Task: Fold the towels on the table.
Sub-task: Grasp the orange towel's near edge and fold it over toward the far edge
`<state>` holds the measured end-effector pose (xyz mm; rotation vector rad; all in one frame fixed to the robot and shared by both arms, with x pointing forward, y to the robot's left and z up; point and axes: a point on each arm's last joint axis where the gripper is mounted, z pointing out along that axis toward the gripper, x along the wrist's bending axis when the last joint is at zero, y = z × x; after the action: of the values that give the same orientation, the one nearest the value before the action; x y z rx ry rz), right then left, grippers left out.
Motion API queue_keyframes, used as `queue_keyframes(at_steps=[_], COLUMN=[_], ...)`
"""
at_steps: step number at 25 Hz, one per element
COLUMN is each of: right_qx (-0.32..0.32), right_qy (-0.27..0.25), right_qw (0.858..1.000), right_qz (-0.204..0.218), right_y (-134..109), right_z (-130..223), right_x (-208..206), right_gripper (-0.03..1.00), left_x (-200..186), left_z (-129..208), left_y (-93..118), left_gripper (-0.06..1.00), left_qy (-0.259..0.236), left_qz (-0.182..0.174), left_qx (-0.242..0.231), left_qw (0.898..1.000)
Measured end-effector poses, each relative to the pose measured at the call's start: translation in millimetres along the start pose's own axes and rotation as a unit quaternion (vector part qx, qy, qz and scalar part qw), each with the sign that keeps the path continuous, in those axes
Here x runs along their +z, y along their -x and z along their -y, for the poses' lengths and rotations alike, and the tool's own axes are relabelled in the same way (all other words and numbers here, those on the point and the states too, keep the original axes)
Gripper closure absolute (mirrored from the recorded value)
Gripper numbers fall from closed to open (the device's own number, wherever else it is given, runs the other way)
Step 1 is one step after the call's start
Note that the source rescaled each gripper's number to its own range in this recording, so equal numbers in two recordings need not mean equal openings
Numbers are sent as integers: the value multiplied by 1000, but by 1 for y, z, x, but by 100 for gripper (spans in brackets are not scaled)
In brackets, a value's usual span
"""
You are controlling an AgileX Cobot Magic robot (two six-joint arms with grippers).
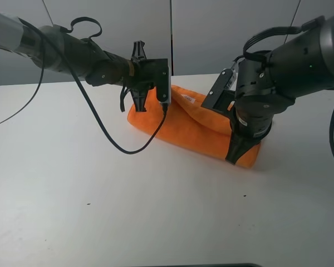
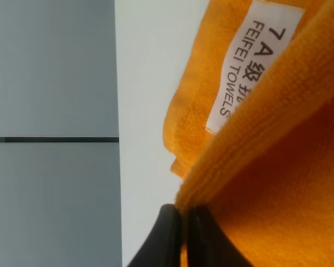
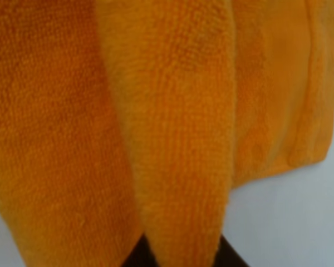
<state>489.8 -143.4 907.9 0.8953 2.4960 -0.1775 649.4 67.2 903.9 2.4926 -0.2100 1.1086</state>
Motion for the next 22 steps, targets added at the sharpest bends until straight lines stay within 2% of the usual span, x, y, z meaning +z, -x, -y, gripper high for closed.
queue_keyframes(at_steps=[8, 22], right_qx=[13, 29], right_qy=[-9, -7], right_qw=[1000, 999], right_qz=[-7, 13], right_y=[-7, -3], right_z=[-2, -2], right_x=[11, 12], right_gripper=[97, 97], left_x=[12, 17], left_z=[2, -1], left_y=[11, 6], left_gripper=[94, 94], left_qy=[9, 28], left_qz=[3, -18], left_qx=[9, 15], left_qw=[1000, 999])
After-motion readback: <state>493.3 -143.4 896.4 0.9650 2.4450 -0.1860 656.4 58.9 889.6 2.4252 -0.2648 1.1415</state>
